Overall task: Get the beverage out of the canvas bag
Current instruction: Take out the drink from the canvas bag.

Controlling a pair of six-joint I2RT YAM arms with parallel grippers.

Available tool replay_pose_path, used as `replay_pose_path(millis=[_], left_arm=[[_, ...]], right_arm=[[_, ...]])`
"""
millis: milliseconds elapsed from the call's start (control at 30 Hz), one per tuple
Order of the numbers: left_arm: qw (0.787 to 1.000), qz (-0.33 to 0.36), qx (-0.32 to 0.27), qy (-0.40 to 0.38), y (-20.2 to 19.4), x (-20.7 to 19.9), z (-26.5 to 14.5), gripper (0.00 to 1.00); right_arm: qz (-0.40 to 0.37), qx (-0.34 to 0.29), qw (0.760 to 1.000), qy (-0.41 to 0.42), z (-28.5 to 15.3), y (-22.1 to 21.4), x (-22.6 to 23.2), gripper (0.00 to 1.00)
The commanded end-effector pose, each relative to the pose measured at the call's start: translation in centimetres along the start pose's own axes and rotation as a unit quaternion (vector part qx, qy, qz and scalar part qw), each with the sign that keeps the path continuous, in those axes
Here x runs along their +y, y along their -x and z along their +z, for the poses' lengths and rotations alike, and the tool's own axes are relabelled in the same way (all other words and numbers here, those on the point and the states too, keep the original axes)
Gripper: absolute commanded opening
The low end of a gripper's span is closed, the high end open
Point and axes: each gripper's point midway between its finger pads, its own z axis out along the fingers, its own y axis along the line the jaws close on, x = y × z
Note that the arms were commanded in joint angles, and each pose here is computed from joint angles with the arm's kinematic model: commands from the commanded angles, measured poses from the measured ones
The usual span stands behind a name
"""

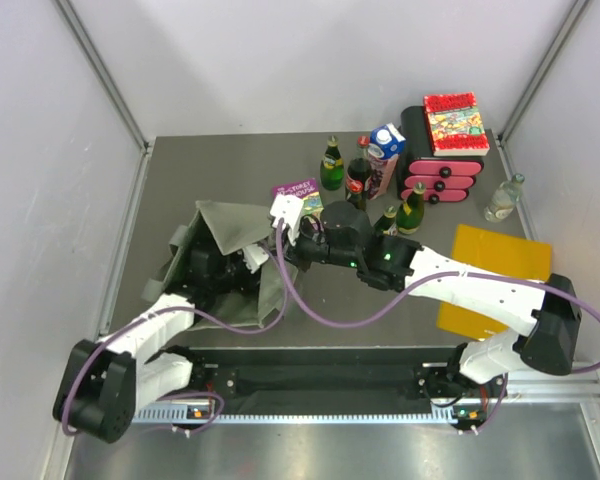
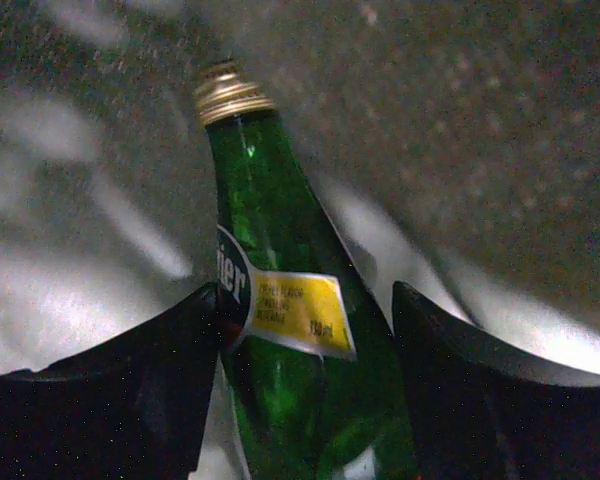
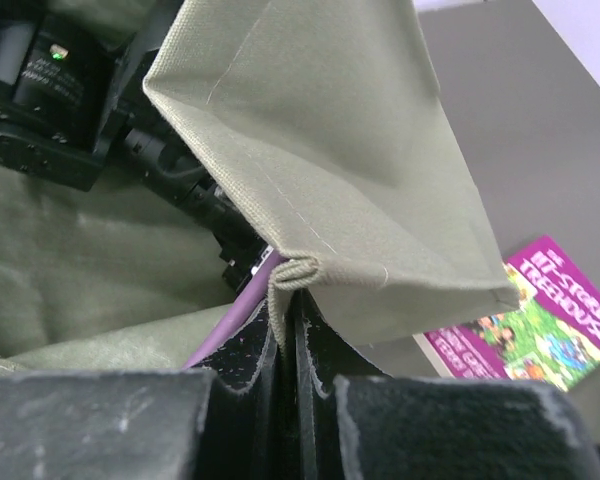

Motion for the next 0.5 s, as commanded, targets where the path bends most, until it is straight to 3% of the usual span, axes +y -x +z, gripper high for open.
replay_pose_path(millis=[0,267,467], left_arm=[[0.998,0.015,-0.028,0.062,3.9,3.2,-2.5,0.00],[0.995,0.043,-0.052,0.076,6.2,3.4,-5.5,0.00],[0.991,0.045,-0.081,0.097,8.7,4.4,-7.2,0.00]], right_arm=[[0.038,-0.102,0.994,0.028,-0.5,6.2,0.0,0.00],[0.114,-0.076,0.990,-0.024,0.2,3.8,-6.1,0.00],[0.097,-0.077,0.992,-0.003,0.4,4.2,-5.3,0.00]])
